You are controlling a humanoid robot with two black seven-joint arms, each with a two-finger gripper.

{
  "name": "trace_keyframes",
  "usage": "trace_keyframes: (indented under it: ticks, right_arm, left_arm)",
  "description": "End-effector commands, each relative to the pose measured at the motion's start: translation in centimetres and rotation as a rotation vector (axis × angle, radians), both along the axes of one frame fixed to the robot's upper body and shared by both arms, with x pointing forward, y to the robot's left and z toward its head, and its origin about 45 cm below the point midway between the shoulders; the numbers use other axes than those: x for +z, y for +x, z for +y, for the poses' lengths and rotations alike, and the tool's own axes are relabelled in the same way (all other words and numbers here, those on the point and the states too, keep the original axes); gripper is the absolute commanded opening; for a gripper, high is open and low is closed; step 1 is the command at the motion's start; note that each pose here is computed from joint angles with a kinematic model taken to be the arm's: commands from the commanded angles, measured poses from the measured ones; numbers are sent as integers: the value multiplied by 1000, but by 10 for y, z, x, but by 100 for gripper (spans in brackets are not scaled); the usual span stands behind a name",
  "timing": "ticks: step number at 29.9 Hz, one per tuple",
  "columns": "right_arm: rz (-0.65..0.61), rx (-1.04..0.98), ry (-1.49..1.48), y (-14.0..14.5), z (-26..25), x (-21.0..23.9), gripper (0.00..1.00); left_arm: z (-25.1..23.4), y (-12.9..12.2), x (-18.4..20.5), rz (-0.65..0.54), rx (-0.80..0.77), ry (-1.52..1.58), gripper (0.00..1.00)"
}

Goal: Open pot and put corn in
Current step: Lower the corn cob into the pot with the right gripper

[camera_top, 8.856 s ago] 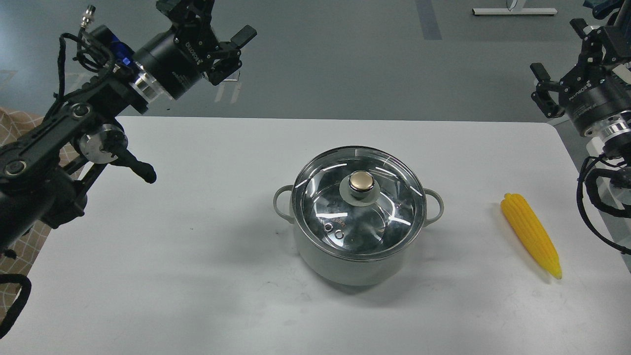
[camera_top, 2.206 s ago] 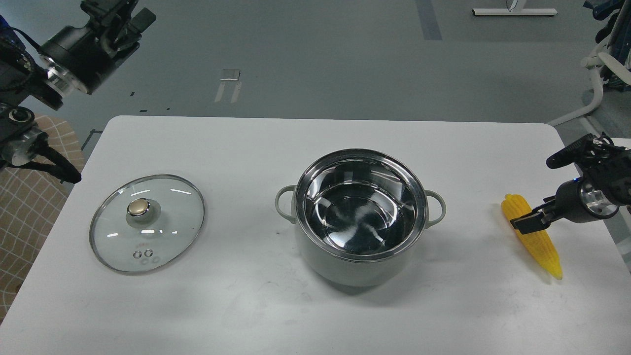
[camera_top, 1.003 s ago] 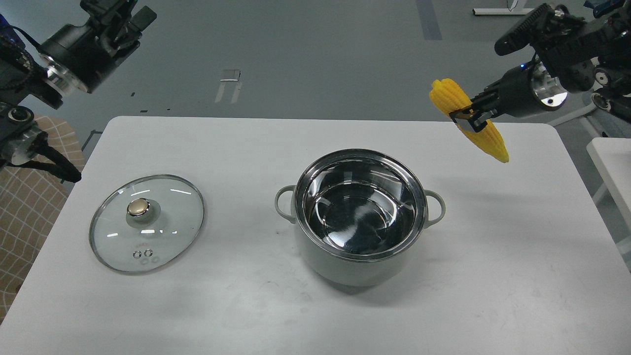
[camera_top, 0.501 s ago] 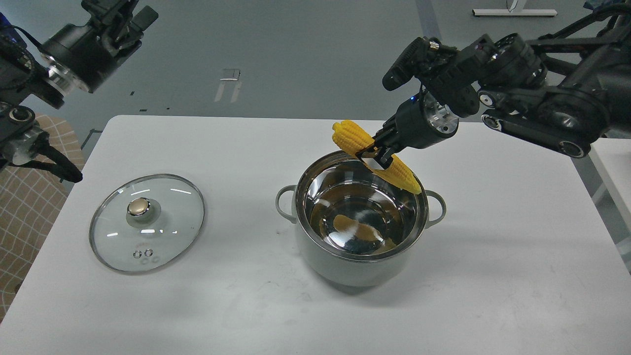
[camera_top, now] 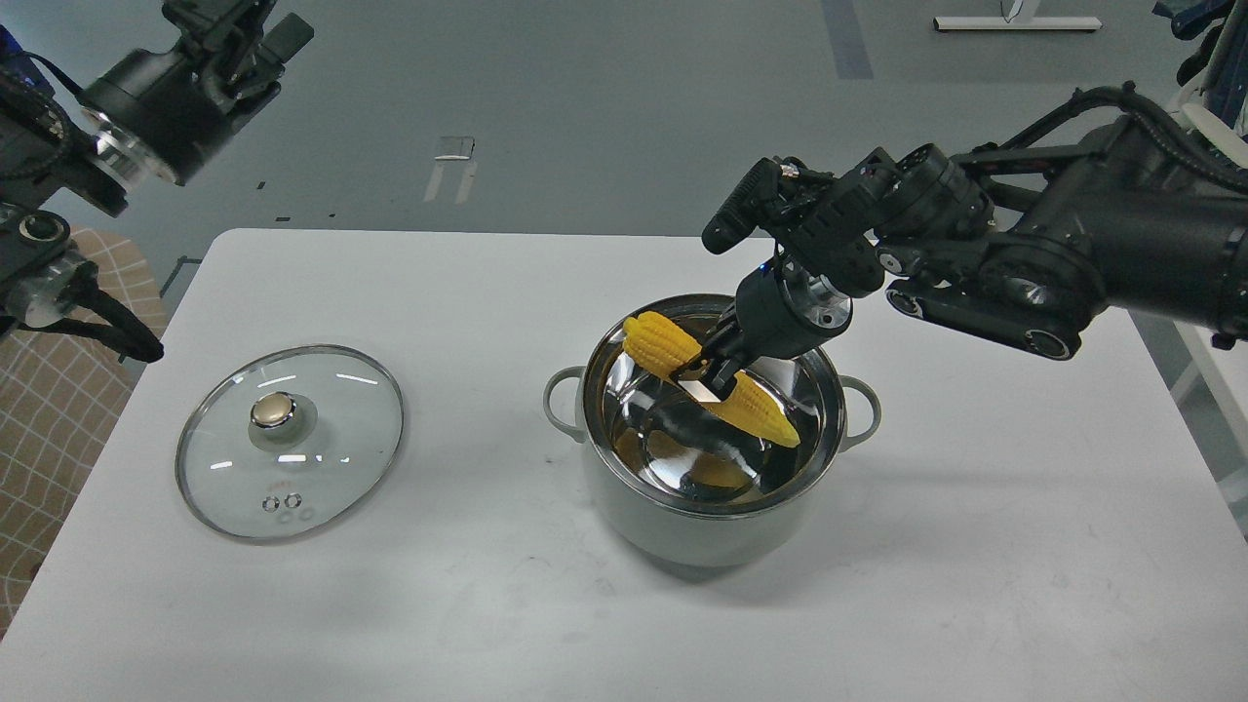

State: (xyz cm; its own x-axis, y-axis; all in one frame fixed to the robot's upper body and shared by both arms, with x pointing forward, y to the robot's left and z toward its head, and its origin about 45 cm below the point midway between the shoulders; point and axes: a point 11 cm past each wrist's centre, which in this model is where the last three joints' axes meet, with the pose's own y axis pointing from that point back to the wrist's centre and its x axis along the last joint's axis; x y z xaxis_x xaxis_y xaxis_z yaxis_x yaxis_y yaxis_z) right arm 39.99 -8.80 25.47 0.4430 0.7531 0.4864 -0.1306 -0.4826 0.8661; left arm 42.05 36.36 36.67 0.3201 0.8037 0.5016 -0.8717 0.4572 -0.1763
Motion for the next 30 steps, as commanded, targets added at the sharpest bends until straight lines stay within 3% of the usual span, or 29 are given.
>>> trace_keyframes:
  ticks: [1, 7, 14, 20, 25, 30]
  right_arm:
    - [3, 2, -2, -1, 1, -2, 40]
    - [9, 6, -13, -3, 1, -6, 52]
    - [29, -14, 12, -3, 2, -5, 78]
    - [24, -33, 34, 1, 2, 2, 92]
    - [-47, -147, 161, 34, -5, 50, 96]
    - [-146, -363, 420, 85, -34, 120, 100]
  left_arm:
    - [0, 0, 0, 0, 1, 1, 90]
    - [1, 0, -1, 2, 2, 3, 90]
    - [1, 0, -1, 3, 1, 2, 91]
    - [2, -1, 0, 5, -1, 4, 94]
    - [0, -1, -2, 14, -12, 2, 98]
    - [-6, 2, -2, 7, -17, -22, 98]
